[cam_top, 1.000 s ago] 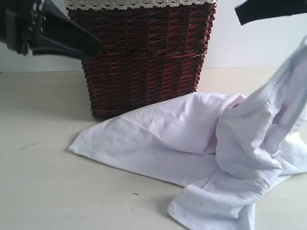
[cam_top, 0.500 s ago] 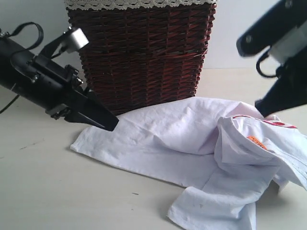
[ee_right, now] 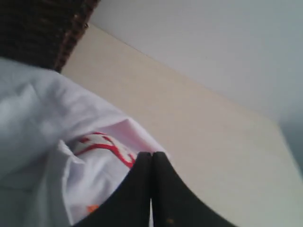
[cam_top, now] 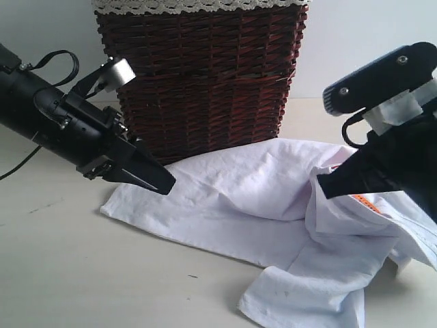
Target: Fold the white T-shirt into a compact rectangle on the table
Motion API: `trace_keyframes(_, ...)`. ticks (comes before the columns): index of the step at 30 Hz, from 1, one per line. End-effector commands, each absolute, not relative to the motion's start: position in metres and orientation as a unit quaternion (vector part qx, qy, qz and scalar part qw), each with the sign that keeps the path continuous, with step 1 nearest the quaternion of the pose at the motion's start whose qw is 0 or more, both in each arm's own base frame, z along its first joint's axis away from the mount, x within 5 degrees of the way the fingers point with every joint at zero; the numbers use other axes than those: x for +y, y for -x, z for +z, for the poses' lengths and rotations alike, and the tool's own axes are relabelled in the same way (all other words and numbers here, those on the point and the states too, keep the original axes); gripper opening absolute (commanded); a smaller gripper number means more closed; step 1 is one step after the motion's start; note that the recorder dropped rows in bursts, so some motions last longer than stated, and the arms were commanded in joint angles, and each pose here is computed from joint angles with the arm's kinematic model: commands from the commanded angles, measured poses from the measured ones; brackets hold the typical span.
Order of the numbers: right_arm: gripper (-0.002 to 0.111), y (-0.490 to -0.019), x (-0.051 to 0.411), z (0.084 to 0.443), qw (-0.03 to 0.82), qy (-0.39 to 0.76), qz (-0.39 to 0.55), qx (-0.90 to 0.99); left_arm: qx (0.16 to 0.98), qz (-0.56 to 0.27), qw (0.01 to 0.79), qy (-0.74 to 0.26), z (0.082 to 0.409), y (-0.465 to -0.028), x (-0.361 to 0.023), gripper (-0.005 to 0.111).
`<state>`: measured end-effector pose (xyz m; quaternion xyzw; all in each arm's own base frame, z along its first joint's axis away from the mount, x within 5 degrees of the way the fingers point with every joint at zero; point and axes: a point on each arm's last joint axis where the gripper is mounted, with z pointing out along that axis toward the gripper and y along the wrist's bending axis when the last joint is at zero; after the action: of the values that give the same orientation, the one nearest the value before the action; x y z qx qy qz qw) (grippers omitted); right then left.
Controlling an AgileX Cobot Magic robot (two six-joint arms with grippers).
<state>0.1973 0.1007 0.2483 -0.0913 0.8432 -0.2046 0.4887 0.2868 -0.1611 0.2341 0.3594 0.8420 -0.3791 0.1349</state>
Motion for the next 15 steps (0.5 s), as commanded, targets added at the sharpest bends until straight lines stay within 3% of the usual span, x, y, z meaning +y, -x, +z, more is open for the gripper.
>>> trace_keyframes(1, 0.0, -0.202, 0.105, 0.237, 0.506, -0.043, -0.125, 0.853, 0.838, -0.388, 0.134, -0.359, 0.235, -0.285, -0.164, 0.05)
trace_keyframes(9, 0.0, -0.236, 0.11, 0.226, 0.466, 0.018, -0.133, 0.875, 0.838, -0.39, 0.134, -0.357, 0.235, -0.285, -0.164, 0.05)
trace_keyframes(15, 0.0, -0.265, 0.099, 0.245, 0.481, -0.004, -0.109, 0.87, 0.839, -0.389, 0.135, -0.357, 0.235, -0.285, -0.164, 0.05)
